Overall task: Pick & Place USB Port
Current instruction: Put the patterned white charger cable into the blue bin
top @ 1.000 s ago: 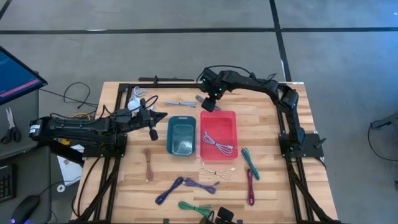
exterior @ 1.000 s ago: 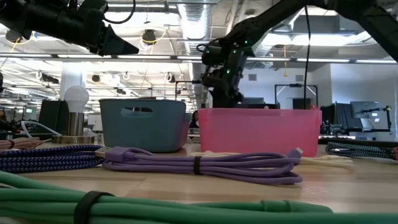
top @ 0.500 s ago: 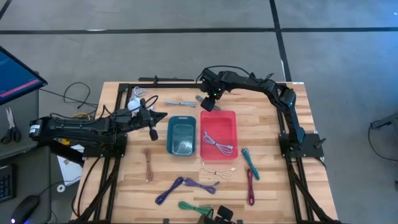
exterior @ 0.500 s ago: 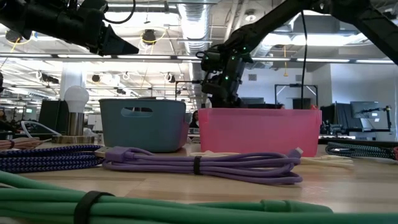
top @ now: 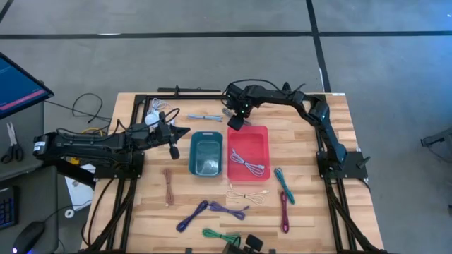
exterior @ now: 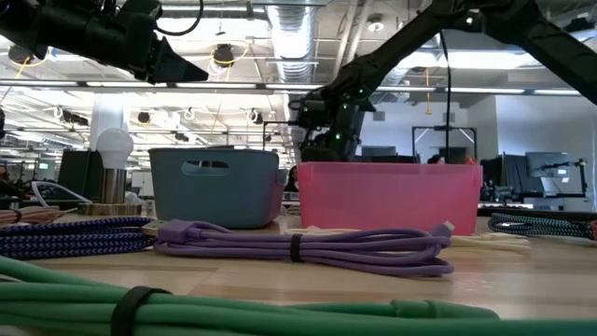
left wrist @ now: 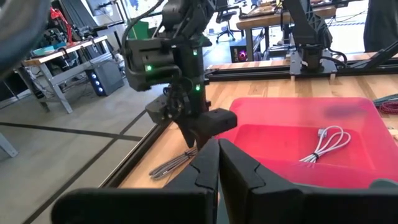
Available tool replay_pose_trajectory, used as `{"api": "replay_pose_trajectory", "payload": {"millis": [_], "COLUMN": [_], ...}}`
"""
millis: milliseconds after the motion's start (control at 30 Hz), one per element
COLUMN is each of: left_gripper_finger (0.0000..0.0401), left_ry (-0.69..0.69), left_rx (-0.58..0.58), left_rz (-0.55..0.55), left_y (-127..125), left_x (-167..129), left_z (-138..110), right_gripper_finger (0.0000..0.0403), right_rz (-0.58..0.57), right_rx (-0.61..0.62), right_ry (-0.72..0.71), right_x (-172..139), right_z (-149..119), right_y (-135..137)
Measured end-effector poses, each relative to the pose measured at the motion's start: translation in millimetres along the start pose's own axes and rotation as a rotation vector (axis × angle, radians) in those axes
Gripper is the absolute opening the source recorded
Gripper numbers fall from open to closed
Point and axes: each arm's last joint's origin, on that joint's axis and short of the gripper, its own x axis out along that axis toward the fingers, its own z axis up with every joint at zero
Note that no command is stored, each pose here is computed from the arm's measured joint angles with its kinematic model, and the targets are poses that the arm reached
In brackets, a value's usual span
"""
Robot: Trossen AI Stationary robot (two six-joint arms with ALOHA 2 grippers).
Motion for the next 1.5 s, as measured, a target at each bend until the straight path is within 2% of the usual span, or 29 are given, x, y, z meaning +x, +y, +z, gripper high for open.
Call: {"api": "replay_pose_trajectory", "payload": {"millis": [467, 567, 733, 933, 1167, 1300, 1500], "left_gripper_finger": [0.0011, 0.0011, 0.0011, 0.0011, 0.0011, 0.0011, 0.0011], "left_ry": [0.000, 0.000, 0.000, 0.000, 0.000, 0.000, 0.002], "left_rx": [0.000, 0.000, 0.000, 0.000, 0.000, 0.000, 0.000], "left_rz": [0.000, 0.000, 0.000, 0.000, 0.000, 0.001, 0.010], "left_y": [0.0, 0.0, 0.0, 0.0, 0.0, 0.2, 0.6], "left_x": [0.0, 0.0, 0.0, 0.0, 0.0, 0.0, 0.0], "left_z": [0.0, 0.0, 0.0, 0.0, 0.0, 0.0, -0.1], "right_gripper_finger": [0.0121, 0.0088, 0.0010, 0.0002, 0.0001, 0.0000, 0.0016], "right_rz": [0.019, 0.020, 0.020, -0.036, -0.046, 0.032, 0.064], "right_rx": [-0.001, -0.010, -0.075, -0.108, -0.109, -0.086, -0.092], "right_ry": [-0.016, -0.015, -0.015, -0.040, -0.185, -0.250, -0.239], "right_x": [5.7, 5.7, 6.4, -2.0, -48.0, -74.9, -72.7], "right_z": [2.0, 2.0, 1.9, 7.7, 27.2, 32.1, 31.1], "right_y": [-0.5, -0.3, 7.8, 10.6, 5.7, 4.6, 12.1]}}
